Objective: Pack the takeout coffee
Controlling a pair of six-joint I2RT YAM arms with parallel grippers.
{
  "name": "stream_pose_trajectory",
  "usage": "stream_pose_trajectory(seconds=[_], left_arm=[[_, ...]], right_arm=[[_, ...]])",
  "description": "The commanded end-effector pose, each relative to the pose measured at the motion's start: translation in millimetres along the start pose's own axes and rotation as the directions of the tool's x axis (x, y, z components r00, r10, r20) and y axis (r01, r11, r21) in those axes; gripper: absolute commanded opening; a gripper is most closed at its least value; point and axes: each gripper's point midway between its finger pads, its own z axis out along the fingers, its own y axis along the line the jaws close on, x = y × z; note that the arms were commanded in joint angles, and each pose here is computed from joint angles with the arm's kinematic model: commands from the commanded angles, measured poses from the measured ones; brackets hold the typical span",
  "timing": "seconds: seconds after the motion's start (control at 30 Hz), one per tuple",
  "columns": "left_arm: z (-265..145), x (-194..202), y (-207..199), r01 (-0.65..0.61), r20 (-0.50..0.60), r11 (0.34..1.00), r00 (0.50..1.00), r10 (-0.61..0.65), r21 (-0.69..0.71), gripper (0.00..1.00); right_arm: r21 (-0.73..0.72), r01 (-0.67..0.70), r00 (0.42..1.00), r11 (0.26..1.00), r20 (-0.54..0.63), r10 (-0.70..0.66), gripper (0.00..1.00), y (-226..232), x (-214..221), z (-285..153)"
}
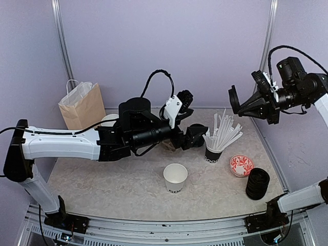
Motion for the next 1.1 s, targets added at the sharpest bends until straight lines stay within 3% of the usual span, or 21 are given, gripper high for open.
stream_pose_trajectory(seconds=[0.0, 0.07, 0.33, 0.63, 1.07], left_arm=[[-19, -95, -15, 0.031, 0.336, 0.997, 0.940, -0.054, 0.071, 0.85], [-16, -99, -21, 0.047, 0.369, 0.994, 0.926, -0.079, 0.097, 0.93], [-4, -110, -36, 0.061, 0.448, 0.982, 0.884, -0.136, 0.177, 0.94], [10, -115, -55, 0.033, 0.451, 0.955, 0.876, -0.169, 0.295, 0.94], [30, -120, -53, 0.026, 0.430, 0.959, 0.890, -0.150, 0.282, 0.91]], right_arm=[[-0.141, 0.045, 0.953, 0.989, 0.303, 0.000, 0.03, 17, -49, -6], [-0.169, 0.050, 0.932, 0.984, 0.363, 0.015, 0.03, 19, -55, -6], [-0.274, 0.049, 0.884, 0.961, 0.460, 0.086, 0.03, 36, -68, -9], [-0.285, -0.002, 0.887, 0.959, 0.441, 0.133, 0.03, 38, -58, -4], [-0.301, -0.036, 0.888, 0.953, 0.427, 0.168, 0.03, 35, -53, 1]])
